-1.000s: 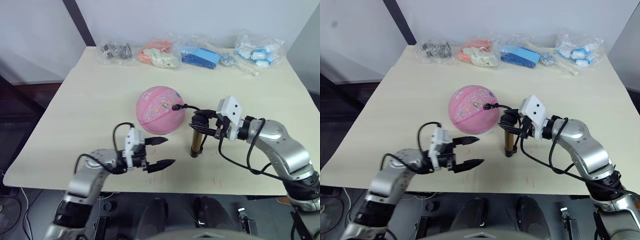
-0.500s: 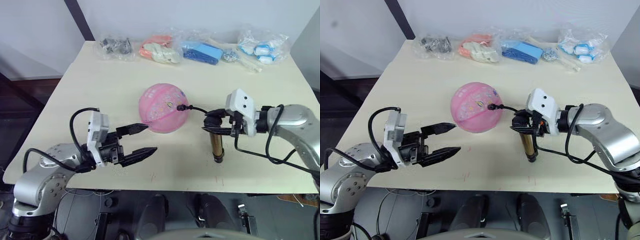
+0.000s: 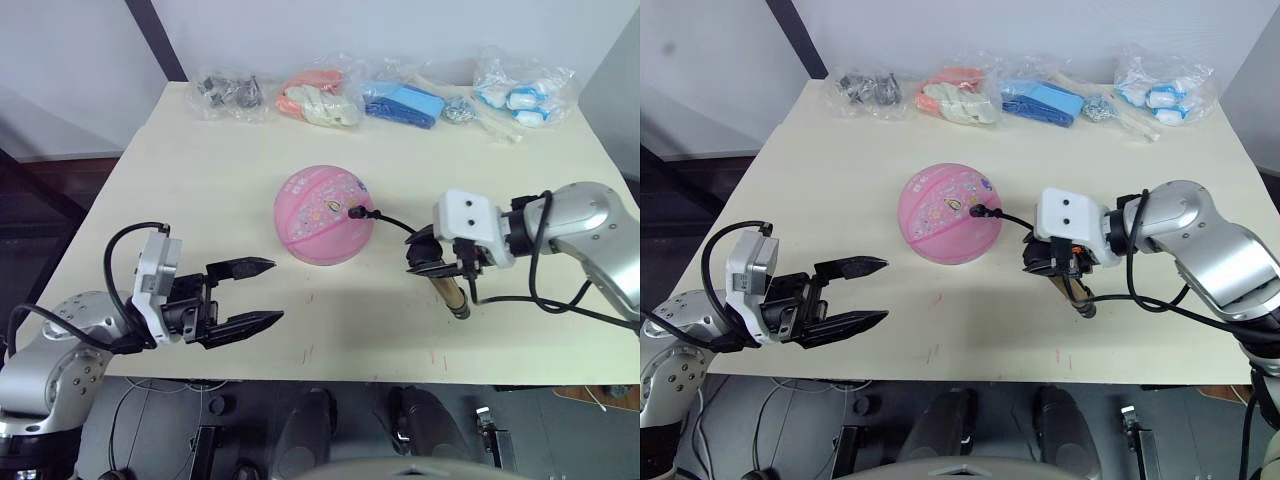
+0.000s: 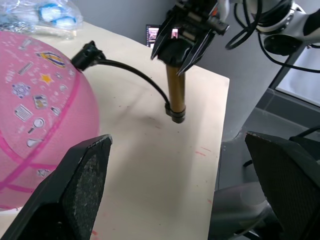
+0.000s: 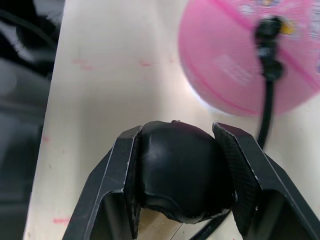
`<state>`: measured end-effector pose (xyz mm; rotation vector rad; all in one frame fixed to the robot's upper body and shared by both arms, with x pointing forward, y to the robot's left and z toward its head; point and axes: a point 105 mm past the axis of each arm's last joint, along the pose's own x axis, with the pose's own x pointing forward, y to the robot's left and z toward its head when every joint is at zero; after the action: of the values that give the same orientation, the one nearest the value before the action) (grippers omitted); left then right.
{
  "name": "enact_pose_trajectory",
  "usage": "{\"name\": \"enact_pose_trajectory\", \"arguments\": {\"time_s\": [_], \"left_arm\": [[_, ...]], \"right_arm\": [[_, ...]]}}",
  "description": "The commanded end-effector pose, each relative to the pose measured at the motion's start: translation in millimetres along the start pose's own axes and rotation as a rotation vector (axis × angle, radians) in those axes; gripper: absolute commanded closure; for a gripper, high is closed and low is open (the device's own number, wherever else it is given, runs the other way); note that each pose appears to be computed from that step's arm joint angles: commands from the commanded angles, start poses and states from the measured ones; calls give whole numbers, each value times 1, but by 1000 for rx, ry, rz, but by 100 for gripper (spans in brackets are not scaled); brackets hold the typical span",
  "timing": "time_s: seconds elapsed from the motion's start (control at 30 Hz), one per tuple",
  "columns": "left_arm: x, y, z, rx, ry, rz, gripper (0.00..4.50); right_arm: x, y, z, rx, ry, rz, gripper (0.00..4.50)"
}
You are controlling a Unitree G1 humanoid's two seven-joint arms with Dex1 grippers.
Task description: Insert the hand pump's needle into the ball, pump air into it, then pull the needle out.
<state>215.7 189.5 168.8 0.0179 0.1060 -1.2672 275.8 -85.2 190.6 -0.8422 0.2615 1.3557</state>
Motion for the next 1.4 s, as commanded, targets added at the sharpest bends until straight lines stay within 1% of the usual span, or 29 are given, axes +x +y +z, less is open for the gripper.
{"name": "enact_pose_trajectory", "arguments": {"time_s": [0.03, 0.17, 0.37, 0.5, 0.57, 0.63, 0.67, 0.7, 0.77, 0.9, 0.97, 1.03, 1.2, 1.27, 1.33, 1.4], "left_arm": [[-7, -1, 1, 43, 13, 8, 0], [-13, 2, -4, 48, 25, 23, 0], [-21, 3, -12, 54, 36, 37, 0], [-23, 4, -16, 58, 39, 43, 0], [-23, 5, -19, 63, 44, 45, 0], [-22, 6, -20, 74, 44, 53, 0], [-22, 6, -19, 77, 43, 57, 0], [-22, 7, -19, 80, 42, 58, 0], [-21, 8, -17, 83, 40, 62, 0], [-20, 11, -12, 85, 34, 75, 0], [-20, 13, -10, 86, 30, 83, 0], [-19, 16, -5, 89, 20, 98, 0], [-16, 30, 9, 108, -9, 172, 0], [-14, 34, 13, 120, -3, 189, 0], [-10, 40, 20, 122, -13, 213, 0], [-6, 44, 22, 145, 3, 224, 0]], "right_arm": [[6, 4, 12, -115, 18, 51, 285], [35, 15, 9, -160, 85, 146, 285], [64, 16, 1, -160, 132, 186, 285], [82, 19, -16, -120, 164, 211, 285], [90, 20, -27, -82, 181, 225, 182], [93, 16, -31, -68, 180, 205, 103], [93, 13, -28, -69, 162, 182, 58], [91, 10, -23, -60, 135, 165, 3], [85, 6, -8, -32, 47, 145, 3], [64, 9, 31, 53, -205, 144, 3], [54, 11, 39, 49, -268, 131, 3], [42, 10, 42, 40, -314, 104, 3], [6, 1, 47, 79, -425, -33, 3], [-7, 0, 45, 102, -439, -83, 3], [-24, -1, 37, 127, -435, -151, 3], [-38, 0, 29, 145, -422, -203, 3]]}}
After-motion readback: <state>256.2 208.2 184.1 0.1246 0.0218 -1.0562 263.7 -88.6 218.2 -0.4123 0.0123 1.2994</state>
